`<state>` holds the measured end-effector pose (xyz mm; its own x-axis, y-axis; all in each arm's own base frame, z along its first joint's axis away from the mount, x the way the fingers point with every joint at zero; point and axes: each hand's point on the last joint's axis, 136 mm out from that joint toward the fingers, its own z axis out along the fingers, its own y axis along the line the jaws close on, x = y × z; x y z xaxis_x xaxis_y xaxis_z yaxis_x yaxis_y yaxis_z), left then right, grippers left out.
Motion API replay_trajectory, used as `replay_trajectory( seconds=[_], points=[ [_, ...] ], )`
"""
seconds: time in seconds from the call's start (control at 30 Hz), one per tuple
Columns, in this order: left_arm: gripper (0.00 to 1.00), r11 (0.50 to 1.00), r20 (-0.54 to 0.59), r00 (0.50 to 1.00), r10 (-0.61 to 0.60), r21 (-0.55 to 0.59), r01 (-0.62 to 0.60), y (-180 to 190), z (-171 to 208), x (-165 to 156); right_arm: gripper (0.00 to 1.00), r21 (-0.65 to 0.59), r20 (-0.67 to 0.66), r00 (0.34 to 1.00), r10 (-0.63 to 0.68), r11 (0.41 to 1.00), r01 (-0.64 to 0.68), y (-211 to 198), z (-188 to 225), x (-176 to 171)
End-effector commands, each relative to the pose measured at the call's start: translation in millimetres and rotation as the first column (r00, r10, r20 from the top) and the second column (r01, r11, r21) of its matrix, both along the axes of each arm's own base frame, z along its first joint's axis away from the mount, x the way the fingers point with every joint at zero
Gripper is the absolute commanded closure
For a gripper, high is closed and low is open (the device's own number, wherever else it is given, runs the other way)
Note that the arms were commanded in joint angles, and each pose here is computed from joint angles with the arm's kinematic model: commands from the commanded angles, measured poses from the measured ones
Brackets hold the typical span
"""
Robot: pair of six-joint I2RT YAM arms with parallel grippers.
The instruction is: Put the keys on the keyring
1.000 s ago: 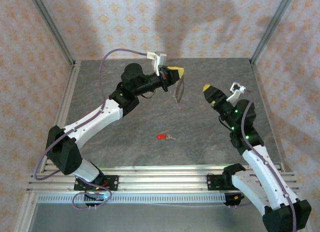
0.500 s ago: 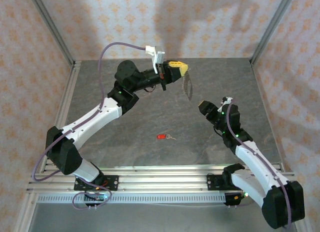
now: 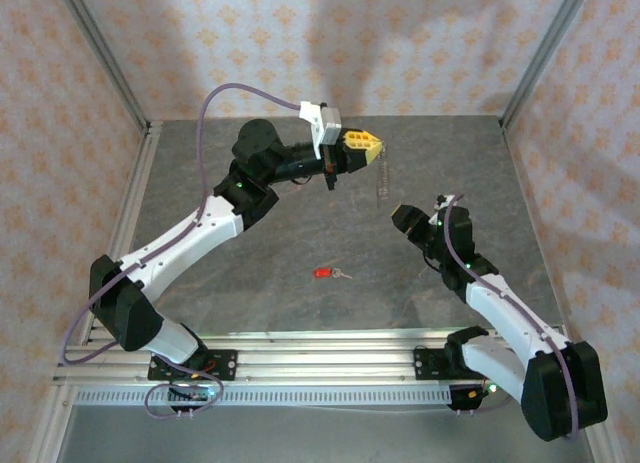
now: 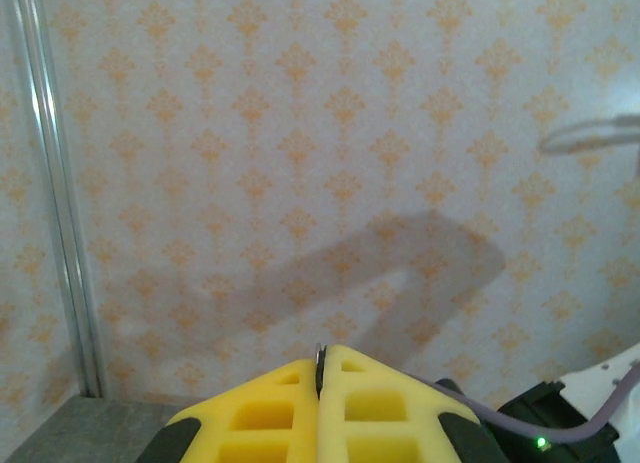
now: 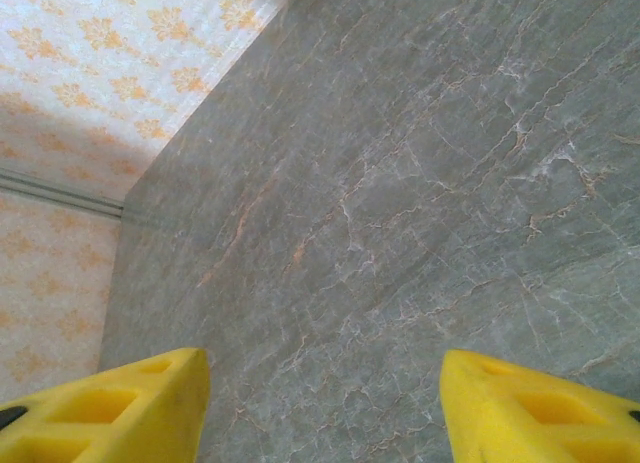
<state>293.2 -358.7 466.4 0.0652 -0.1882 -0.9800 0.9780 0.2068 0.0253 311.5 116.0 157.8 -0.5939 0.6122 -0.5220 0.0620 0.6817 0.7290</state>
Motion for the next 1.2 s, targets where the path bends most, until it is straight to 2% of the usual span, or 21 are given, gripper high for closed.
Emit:
replay_trajectory(
  seconds=[0.0,0.3,0.5,0.8,1.0,1.17],
  points=[
    [1.00,1.000,0.150,0.989,-0.001,-0.005,0.002,9,28,-22,0.38,0.001,0.039,0.999,0.016,1.000,-0.016,2,7,4],
    [1.00,1.000,0.158,0.987,0.006,0.006,-0.007,10,26,-25,0.38,0.012,0.033,0.999,0.021,1.000,-0.021,5,6,6],
    [1.00,0.999,0.106,0.994,0.035,0.028,-0.038,9,20,-18,0.35,0.008,0.008,0.999,0.038,0.999,-0.039,7,3,5],
    [1.00,0.977,-0.010,0.977,0.211,0.019,-0.211,24,-1,10,0.41,-0.030,-0.127,0.973,0.192,0.980,-0.198,30,-11,-11],
    [1.00,0.937,-0.103,0.932,0.349,0.005,-0.350,56,-22,32,0.48,-0.071,-0.225,0.938,0.264,0.956,-0.286,56,-33,-30],
    [1.00,0.903,-0.153,0.891,0.427,0.017,-0.429,84,-39,38,0.53,-0.123,-0.284,0.896,0.340,0.914,-0.386,89,-52,-42]
  ],
)
